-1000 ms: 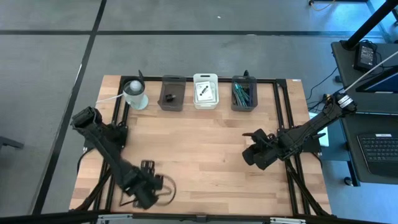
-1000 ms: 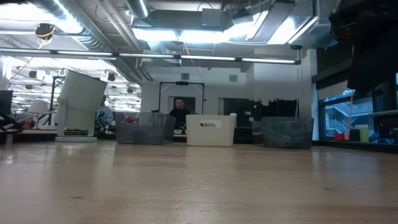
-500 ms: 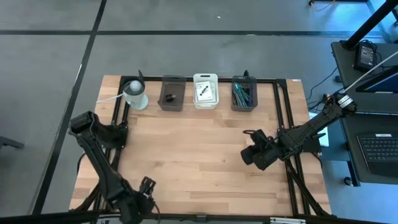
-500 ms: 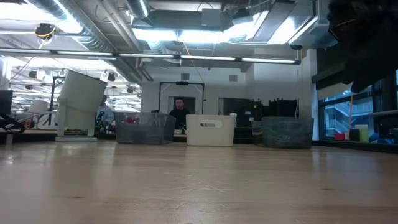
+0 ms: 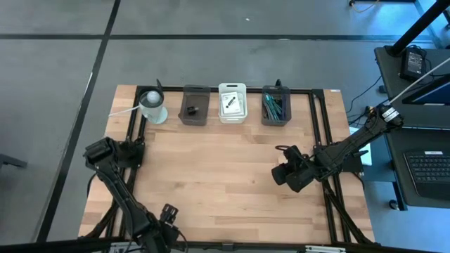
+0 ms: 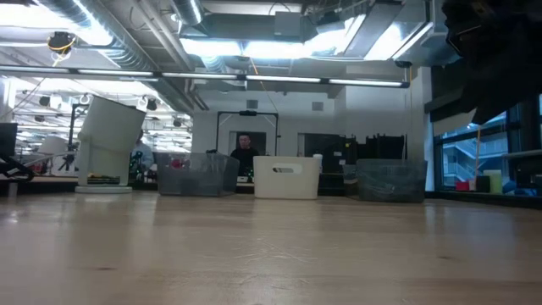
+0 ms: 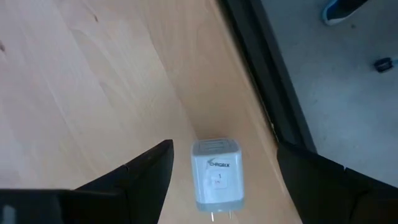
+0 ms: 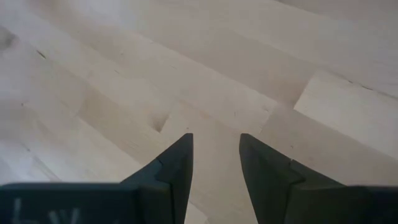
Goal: Pick and place items into bin
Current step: Put the white charger adapter into the left black bin
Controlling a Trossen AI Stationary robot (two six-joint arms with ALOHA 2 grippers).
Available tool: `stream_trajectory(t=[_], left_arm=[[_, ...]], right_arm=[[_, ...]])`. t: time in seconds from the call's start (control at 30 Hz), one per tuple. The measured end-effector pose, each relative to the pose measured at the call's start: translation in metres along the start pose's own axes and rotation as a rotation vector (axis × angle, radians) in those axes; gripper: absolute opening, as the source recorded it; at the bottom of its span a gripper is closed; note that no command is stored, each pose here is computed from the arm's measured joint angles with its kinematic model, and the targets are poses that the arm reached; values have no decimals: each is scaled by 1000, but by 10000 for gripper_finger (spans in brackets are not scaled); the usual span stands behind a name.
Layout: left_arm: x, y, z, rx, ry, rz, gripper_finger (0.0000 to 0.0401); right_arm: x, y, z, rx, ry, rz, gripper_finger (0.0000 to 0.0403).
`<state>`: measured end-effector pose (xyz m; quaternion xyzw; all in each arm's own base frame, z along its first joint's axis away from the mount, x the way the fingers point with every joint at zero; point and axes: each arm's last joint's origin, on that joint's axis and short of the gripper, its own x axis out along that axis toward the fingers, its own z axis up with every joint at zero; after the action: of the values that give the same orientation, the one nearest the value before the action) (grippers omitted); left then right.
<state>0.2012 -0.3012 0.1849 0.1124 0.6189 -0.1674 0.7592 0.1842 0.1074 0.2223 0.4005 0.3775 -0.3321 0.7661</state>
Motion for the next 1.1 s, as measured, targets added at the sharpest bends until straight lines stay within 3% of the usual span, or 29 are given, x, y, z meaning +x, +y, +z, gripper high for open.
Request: stream_trajectory(t=[0.47,0.97,1.1], left_arm=[[36,-6,-5,-2,134,-10,277],[37,-3,-4,3,141,-9,151],[37,0,-1,-51,142,-8,144]], right_arm=[[0,-1,0,-10,0,-9,135],[0,-1,1,-71,-16,-7,135],[0,-1,1,-79,-16,-6,135]])
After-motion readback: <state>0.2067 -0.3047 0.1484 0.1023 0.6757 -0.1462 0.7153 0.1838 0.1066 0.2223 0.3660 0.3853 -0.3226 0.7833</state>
